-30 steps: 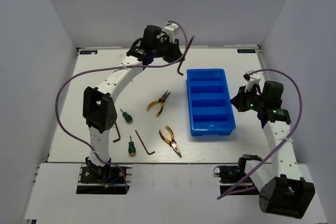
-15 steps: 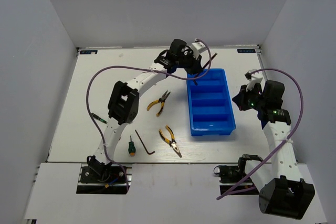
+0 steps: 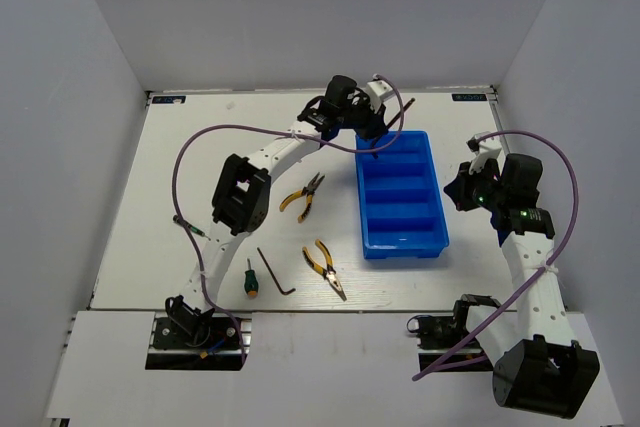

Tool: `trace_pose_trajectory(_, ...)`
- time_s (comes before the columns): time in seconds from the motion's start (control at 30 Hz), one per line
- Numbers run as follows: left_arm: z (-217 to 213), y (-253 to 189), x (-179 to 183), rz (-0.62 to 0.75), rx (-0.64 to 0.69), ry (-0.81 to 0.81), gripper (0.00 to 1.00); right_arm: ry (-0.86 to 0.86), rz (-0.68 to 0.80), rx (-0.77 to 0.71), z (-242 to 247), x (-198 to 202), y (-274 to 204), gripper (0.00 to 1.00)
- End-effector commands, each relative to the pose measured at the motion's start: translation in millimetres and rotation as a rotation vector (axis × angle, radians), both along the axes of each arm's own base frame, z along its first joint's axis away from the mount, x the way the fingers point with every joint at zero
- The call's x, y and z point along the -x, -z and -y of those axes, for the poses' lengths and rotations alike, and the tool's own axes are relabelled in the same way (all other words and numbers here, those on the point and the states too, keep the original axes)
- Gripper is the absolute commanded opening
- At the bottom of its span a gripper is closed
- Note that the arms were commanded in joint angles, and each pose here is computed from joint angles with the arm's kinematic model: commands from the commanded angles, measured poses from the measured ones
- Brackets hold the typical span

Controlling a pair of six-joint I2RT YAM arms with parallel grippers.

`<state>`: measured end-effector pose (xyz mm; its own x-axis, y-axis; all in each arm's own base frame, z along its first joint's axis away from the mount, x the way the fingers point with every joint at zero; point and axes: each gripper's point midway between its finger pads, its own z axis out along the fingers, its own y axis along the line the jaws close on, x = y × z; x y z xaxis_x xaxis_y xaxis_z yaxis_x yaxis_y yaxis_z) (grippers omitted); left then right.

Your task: Sort the tools into containers

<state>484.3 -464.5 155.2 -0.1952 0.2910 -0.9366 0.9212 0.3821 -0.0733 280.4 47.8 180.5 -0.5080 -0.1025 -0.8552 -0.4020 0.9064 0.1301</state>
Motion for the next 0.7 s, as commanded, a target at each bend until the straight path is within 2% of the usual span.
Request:
trace_pose_trajectory(0.0,6,-39,-10,0.108,0.057,-0.005,0.00,0.000,0.040,0.008,2,-4,-5,0.00)
trace_pose_trajectory(0.27,0,-23,-23,0.118,0.028,-0.081,0.00,-0.010,0.039,0.004,0,-3,-4,0.00)
trace_pose_trajectory(0.67,-1,2,-26,0.093,0.002,-0.092,0.00,-0.011,0.039,0.003,0,-3,-5,0.00)
